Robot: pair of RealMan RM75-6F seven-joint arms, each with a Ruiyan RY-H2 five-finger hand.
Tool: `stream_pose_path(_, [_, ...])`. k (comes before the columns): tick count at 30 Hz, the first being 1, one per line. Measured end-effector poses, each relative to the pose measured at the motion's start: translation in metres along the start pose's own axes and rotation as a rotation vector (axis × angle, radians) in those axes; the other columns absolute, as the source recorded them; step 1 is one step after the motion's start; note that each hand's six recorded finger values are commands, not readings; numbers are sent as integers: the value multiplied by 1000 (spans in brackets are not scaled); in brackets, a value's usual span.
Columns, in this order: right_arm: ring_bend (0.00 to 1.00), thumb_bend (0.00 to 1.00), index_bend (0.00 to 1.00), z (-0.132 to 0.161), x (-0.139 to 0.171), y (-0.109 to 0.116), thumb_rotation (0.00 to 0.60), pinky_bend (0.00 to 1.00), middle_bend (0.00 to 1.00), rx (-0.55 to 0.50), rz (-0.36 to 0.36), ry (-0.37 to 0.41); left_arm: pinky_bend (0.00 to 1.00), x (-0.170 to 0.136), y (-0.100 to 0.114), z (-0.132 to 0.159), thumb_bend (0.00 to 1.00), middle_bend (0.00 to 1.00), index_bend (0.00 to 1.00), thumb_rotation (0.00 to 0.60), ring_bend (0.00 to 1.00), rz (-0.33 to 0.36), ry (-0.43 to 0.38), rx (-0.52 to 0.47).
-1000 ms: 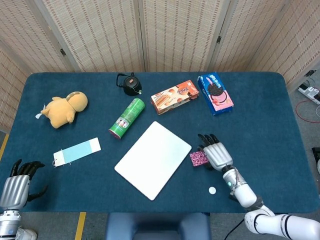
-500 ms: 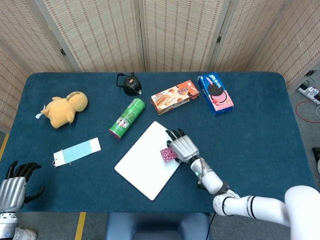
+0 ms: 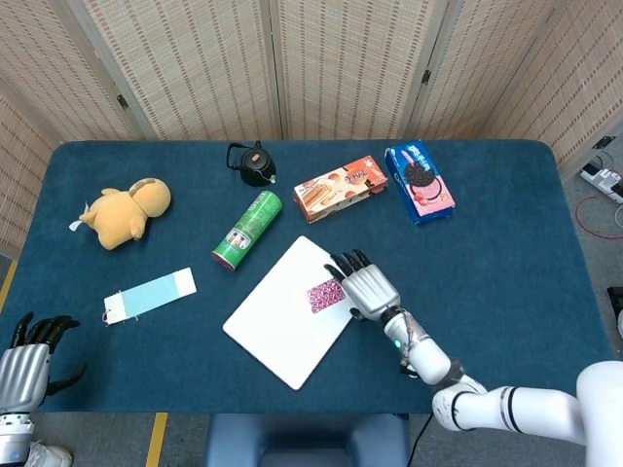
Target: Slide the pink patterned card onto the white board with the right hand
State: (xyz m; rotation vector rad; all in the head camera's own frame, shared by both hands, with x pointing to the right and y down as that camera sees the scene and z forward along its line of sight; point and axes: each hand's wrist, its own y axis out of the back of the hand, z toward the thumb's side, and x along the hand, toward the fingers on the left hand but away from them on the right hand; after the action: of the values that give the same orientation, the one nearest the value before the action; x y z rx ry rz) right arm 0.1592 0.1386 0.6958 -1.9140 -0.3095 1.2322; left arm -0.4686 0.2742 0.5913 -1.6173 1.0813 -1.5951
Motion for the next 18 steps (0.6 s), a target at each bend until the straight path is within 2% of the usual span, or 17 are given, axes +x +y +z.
stream_pose_path(3, [61, 312, 202, -9, 21, -2, 584, 0, 125, 17, -19, 13, 48, 1, 0, 4, 310, 254, 295, 600, 210, 0, -10, 3])
stream_pose_path(11, [60, 312, 261, -30, 91, -19, 584, 0, 134, 36, -46, 53, 48, 4, 1, 10, 310, 255, 295, 600, 210, -1, -20, 8])
stream_pose_path(18, [59, 312, 318, -47, 149, -55, 583, 0, 143, 47, -38, 52, 48, 4, 2, 14, 310, 255, 295, 600, 210, 0, -29, 9])
